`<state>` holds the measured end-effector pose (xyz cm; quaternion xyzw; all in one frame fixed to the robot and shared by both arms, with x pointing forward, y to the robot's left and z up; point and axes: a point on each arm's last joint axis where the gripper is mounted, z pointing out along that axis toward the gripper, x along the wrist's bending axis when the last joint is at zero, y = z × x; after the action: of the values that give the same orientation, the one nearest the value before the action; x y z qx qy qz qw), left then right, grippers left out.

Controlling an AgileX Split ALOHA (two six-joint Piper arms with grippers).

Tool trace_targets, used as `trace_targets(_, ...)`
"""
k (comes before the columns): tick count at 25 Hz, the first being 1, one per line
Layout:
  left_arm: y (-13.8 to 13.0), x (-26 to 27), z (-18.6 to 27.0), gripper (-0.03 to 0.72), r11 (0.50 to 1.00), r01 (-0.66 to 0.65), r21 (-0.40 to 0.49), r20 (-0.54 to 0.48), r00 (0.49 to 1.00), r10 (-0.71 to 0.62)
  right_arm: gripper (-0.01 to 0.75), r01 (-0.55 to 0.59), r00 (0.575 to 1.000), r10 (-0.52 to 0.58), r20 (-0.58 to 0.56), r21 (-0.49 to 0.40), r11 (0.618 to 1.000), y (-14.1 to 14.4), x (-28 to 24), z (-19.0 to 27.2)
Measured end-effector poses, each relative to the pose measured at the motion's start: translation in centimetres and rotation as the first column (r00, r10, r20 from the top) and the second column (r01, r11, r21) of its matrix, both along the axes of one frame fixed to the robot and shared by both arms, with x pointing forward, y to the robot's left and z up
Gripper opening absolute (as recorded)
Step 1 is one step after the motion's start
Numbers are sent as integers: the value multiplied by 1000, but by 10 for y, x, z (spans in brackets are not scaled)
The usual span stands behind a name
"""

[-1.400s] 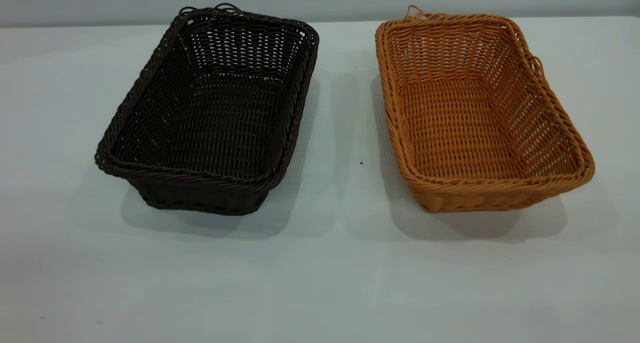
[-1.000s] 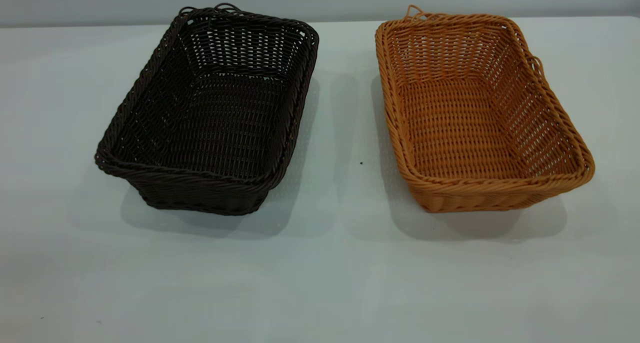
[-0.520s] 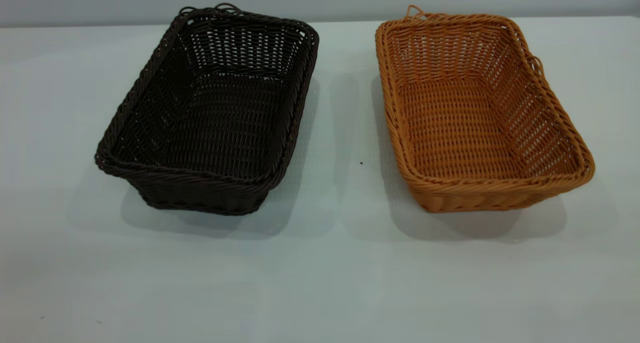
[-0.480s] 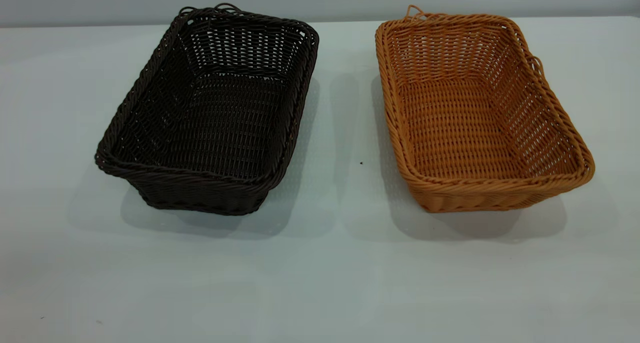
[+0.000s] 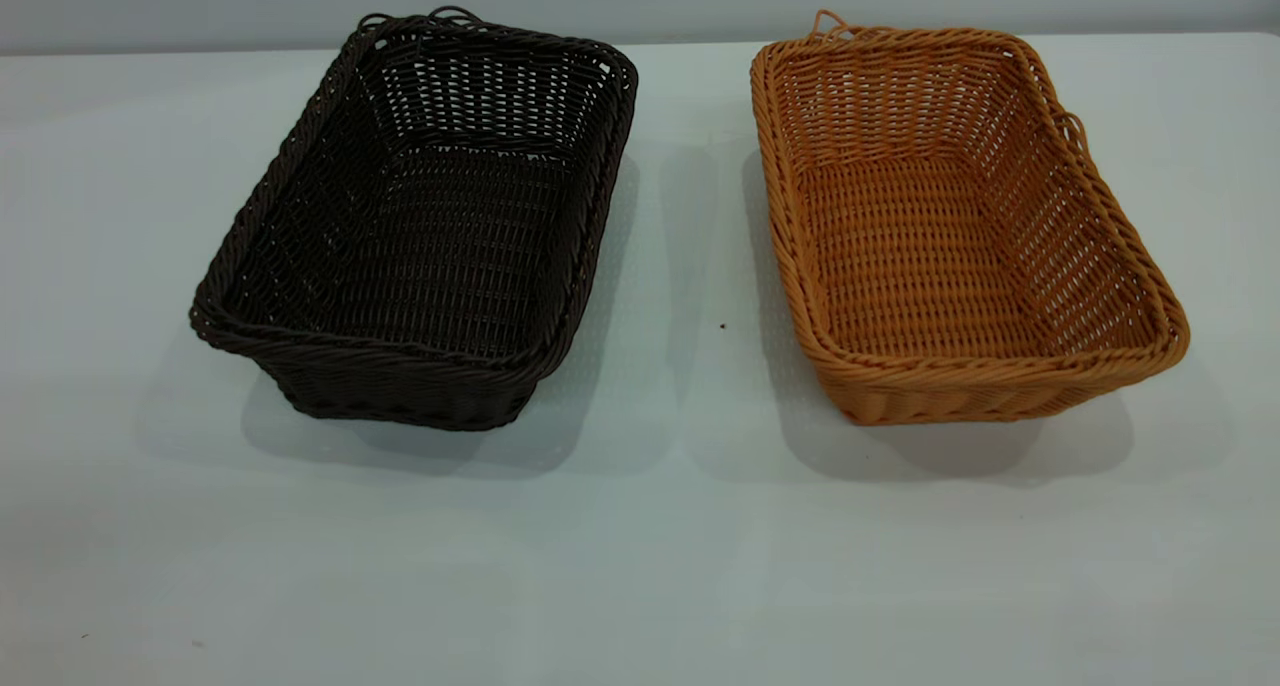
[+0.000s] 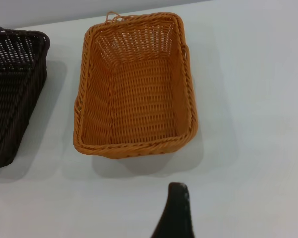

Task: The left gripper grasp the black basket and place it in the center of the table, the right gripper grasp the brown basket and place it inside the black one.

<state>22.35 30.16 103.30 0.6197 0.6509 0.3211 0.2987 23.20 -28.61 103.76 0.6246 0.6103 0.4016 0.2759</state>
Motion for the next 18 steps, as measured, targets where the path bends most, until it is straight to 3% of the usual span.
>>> trace_targets(18,0,0,0,433,1000,0,0,0,1000,0,580,-4,1000,4,1,7,1000,1,0,0)
